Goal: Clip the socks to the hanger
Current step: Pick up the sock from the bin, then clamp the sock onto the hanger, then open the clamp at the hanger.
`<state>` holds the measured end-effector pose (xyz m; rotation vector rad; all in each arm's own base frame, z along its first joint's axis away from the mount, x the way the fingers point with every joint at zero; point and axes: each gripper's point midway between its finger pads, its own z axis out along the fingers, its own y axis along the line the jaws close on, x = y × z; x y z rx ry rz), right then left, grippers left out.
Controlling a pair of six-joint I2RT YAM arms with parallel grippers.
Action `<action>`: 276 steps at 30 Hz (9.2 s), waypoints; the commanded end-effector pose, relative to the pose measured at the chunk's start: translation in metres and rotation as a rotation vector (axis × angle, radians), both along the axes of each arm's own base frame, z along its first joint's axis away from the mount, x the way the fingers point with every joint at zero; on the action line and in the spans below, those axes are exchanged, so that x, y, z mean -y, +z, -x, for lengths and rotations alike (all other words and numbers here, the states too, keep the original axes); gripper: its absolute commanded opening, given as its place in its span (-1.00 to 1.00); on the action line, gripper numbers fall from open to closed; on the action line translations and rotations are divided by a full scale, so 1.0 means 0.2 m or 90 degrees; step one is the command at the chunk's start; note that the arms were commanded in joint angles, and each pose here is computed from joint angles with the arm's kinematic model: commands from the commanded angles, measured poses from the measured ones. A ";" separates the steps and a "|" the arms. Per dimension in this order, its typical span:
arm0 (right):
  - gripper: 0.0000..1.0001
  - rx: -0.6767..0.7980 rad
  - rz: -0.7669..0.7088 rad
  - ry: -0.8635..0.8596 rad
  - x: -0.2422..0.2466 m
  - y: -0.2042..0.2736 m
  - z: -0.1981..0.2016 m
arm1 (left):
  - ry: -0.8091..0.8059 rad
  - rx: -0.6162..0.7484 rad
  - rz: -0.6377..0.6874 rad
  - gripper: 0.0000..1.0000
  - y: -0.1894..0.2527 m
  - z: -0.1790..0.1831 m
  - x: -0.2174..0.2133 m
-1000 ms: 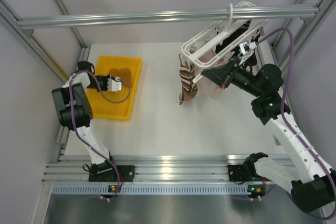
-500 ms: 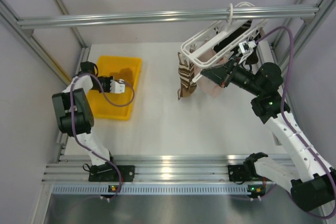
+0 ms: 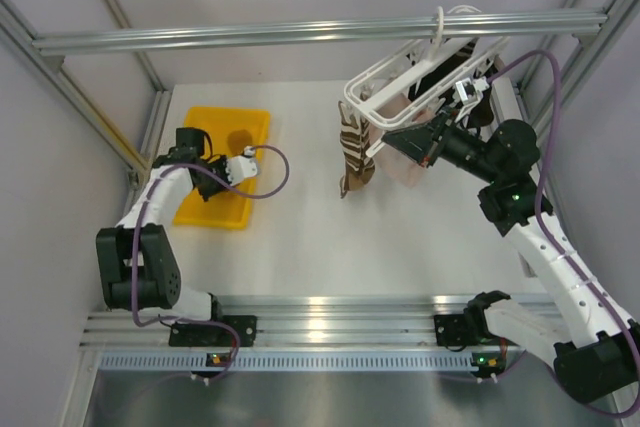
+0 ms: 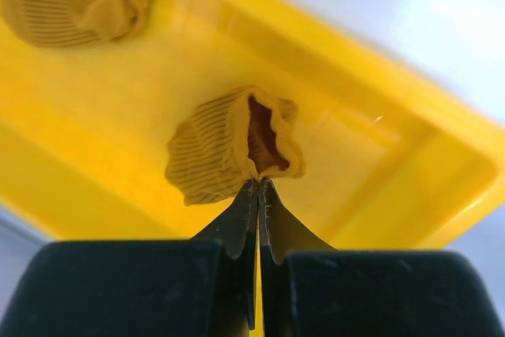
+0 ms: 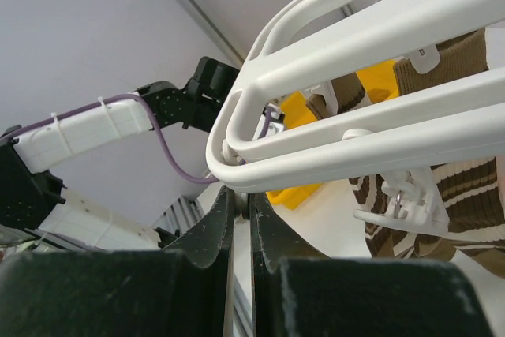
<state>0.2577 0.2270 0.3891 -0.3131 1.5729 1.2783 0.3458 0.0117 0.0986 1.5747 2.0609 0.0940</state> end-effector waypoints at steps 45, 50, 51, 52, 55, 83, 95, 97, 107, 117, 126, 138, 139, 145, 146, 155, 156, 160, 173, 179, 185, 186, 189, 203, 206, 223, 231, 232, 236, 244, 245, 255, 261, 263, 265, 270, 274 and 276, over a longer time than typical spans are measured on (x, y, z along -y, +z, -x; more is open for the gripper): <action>-1.00 0.043 0.004 0.001 0.03 0.08 0.02 | -0.116 -0.112 0.252 0.08 -0.26 -0.08 0.15; -1.00 0.046 0.003 0.000 0.03 0.09 0.02 | -0.087 -0.121 0.267 -0.31 -0.29 -0.07 0.16; -1.00 0.046 0.002 0.000 0.03 0.09 0.02 | -0.090 -0.118 0.266 -0.39 -0.29 -0.07 0.16; -1.00 0.045 0.002 -0.001 0.03 0.09 0.02 | -0.087 -0.117 0.266 -0.49 -0.28 -0.06 0.16; -1.00 0.051 0.006 0.000 0.03 0.09 0.02 | -0.069 -0.117 0.263 -0.90 -0.23 -0.06 0.15; -1.00 0.063 0.015 -0.065 0.08 0.08 -0.01 | -0.130 0.085 0.507 -1.00 1.18 0.53 1.30; -1.00 0.067 0.023 -0.050 0.06 0.06 0.00 | -0.132 0.041 0.530 -1.00 1.28 0.57 1.67; -1.00 0.072 0.026 -0.048 0.07 0.06 0.01 | -0.121 0.059 0.518 -1.00 1.28 0.56 1.70; -1.00 0.086 0.057 -0.059 0.08 0.03 0.02 | -0.047 0.164 0.518 -1.00 1.34 0.43 1.74; -1.00 0.091 0.062 -0.056 0.07 0.03 0.01 | -0.081 0.175 0.525 -1.00 1.37 0.44 1.80; -1.00 0.084 0.063 -0.063 0.07 0.02 -0.01 | -0.107 0.175 0.504 -1.00 1.33 0.47 1.84; -1.00 0.097 0.098 -0.069 0.07 -0.02 -0.03 | -0.131 0.177 0.528 -1.00 1.40 0.50 1.87; -1.00 0.102 0.101 -0.069 0.07 -0.02 -0.03 | -0.132 0.177 0.532 -1.00 1.41 0.50 1.87; -1.00 0.105 0.103 -0.073 0.07 -0.02 -0.03 | -0.147 0.179 0.546 -1.00 1.45 0.52 1.89; -1.00 0.107 0.103 -0.069 0.07 -0.02 -0.03 | -0.153 0.181 0.546 -1.00 1.46 0.53 1.89; -0.35 0.117 0.103 -0.052 0.05 0.00 0.00 | -0.154 0.181 0.541 -1.00 1.44 0.52 1.90; -0.20 0.117 0.103 -0.054 0.05 0.00 0.00 | -0.150 0.183 0.540 -1.00 1.44 0.52 1.90; 0.01 0.127 0.101 -0.058 0.06 0.03 0.01 | -0.133 0.186 0.531 -1.00 1.41 0.49 1.89; 0.18 0.147 0.113 -0.007 0.10 0.00 0.25 | -0.085 0.200 0.537 -1.00 1.40 0.44 1.81; 0.08 0.159 0.133 -0.037 0.18 -0.01 0.30 | -0.045 0.190 0.547 -1.00 1.40 0.40 1.72; 0.01 0.188 0.170 -0.102 0.28 0.04 0.22 | -0.033 0.163 0.554 -1.00 1.38 0.38 1.66; 0.01 0.188 0.172 -0.105 0.28 0.05 0.20 | -0.031 0.157 0.558 -1.00 1.37 0.37 1.65; 0.02 0.179 0.167 -0.102 0.26 0.07 0.12 | -0.035 0.141 0.566 -1.00 1.36 0.38 1.65; 0.22 0.218 0.086 -0.058 0.12 0.22 -0.11 | -0.023 0.093 0.583 -1.00 1.35 0.28 1.57; -0.04 0.229 0.075 -0.043 0.10 0.25 -0.11 | -0.019 0.091 0.588 -1.00 1.35 0.26 1.55; -1.00 0.171 0.064 -0.028 0.00 0.18 -0.02 | -0.055 0.132 0.632 -0.21 1.49 0.36 1.48; -0.33 0.216 0.093 -0.070 0.08 0.25 0.03 | -0.190 0.164 0.639 0.03 1.58 0.55 1.47; -0.35 0.211 0.092 -0.082 0.10 0.25 0.03 | -0.198 0.175 0.643 0.04 1.59 0.58 1.51; -0.37 0.195 0.083 -0.124 0.18 0.25 0.00 | -0.203 0.238 0.625 0.01 1.58 0.60 1.60; -0.34 0.167 0.081 -0.145 0.17 0.21 -0.10 | -0.121 0.381 0.629 0.13 1.56 0.55 1.82; -0.34 0.168 0.078 -0.145 0.17 0.22 -0.11 | -0.095 0.384 0.646 0.16 1.57 0.53 1.83; -0.26 0.144 0.057 -0.181 0.20 0.24 -0.13 | 0.148 0.420 0.769 0.15 1.49 0.35 1.88; -0.17 0.122 0.037 -0.228 0.26 0.26 -0.14 | 0.177 0.445 0.827 0.25 1.52 0.30 1.89; -0.14 0.117 0.028 -0.236 0.28 0.27 -0.14 | 0.185 0.446 0.830 0.25 1.51 0.27 1.91; -0.11 0.115 0.023 -0.246 0.29 0.29 -0.14 | 0.202 0.458 0.833 0.25 1.52 0.24 1.91; -0.10 0.117 0.024 -0.253 0.32 0.30 -0.15 | 0.216 0.477 0.850 0.27 1.54 0.15 1.93; -0.10 0.117 0.027 -0.248 0.32 0.30 -0.16 | 0.219 0.501 0.860 0.29 1.58 0.10 1.94; -0.10 0.117 0.029 -0.246 0.32 0.30 -0.17 | 0.217 0.509 0.868 0.29 1.60 0.08 1.94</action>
